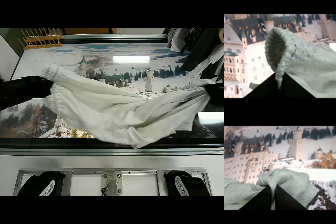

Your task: Fold the clothes and pants, and hang the long-sleeved shirts on hangers.

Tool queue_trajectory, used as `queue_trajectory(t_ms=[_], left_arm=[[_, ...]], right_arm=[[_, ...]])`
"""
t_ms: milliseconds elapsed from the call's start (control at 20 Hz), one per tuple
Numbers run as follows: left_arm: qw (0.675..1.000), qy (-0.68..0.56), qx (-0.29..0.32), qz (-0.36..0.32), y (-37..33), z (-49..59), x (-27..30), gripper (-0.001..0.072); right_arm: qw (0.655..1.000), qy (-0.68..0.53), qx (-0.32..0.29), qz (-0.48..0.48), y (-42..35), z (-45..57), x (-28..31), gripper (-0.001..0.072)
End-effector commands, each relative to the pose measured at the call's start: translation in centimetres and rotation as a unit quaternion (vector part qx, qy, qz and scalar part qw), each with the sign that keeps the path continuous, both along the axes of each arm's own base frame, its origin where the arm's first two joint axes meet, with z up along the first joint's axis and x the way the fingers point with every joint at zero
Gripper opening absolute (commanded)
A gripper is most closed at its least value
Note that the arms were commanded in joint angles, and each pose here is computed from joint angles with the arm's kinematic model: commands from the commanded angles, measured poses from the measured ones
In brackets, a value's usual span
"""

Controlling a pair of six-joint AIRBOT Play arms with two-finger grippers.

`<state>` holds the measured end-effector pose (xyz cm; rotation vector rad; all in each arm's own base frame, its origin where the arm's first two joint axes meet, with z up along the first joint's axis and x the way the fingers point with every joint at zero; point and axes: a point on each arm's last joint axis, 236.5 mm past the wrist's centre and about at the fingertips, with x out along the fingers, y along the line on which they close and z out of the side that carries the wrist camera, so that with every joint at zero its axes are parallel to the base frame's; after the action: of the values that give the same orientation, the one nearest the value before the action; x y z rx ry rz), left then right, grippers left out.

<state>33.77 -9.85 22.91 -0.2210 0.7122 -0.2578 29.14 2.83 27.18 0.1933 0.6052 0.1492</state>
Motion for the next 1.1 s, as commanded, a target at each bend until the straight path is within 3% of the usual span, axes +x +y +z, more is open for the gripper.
queue_trajectory(t_ms=[0, 200, 250, 300, 350, 550, 900, 1050], left_arm=[[0.998, 0.057, 0.01, 0.018, 0.0, -7.4, 4.5, 0.0027], [0.988, 0.148, 0.036, 0.02, 1.7, -14.4, 4.6, 0.0028], [0.982, 0.181, 0.038, 0.027, 2.4, -16.6, 4.0, 0.0163], [0.976, 0.21, 0.04, 0.033, 3.1, -18.4, 3.4, 0.0524], [0.972, 0.227, 0.048, 0.027, 3.7, -19.5, 3.0, 0.0628], [0.974, 0.221, 0.036, 0.013, 5.2, -20.6, 4.3, 0.0629], [0.963, 0.24, -0.108, -0.056, 3.2, -26.5, 8.0, 0.0629], [0.953, 0.269, -0.106, -0.092, 1.7, -28.1, 9.0, 0.0629]], right_arm=[[0.998, 0.056, -0.004, 0.001, -0.8, -5.1, 2.8, 0.0027], [0.989, 0.146, 0.001, 0.032, 0.0, -11.1, 1.5, 0.0043], [0.983, 0.178, 0.014, 0.044, 0.7, -12.8, 0.5, 0.0147], [0.978, 0.202, 0.024, 0.052, 1.2, -14.1, -0.3, 0.0412], [0.976, 0.21, 0.027, 0.054, 1.3, -14.6, -0.6, 0.0627], [0.978, 0.2, 0.027, 0.051, 1.3, -14.2, -0.3, 0.0624], [0.978, 0.202, 0.027, 0.052, 1.3, -14.3, -0.4, 0.0571], [0.978, 0.202, 0.027, 0.051, 1.3, -14.4, -0.4, 0.0571]])
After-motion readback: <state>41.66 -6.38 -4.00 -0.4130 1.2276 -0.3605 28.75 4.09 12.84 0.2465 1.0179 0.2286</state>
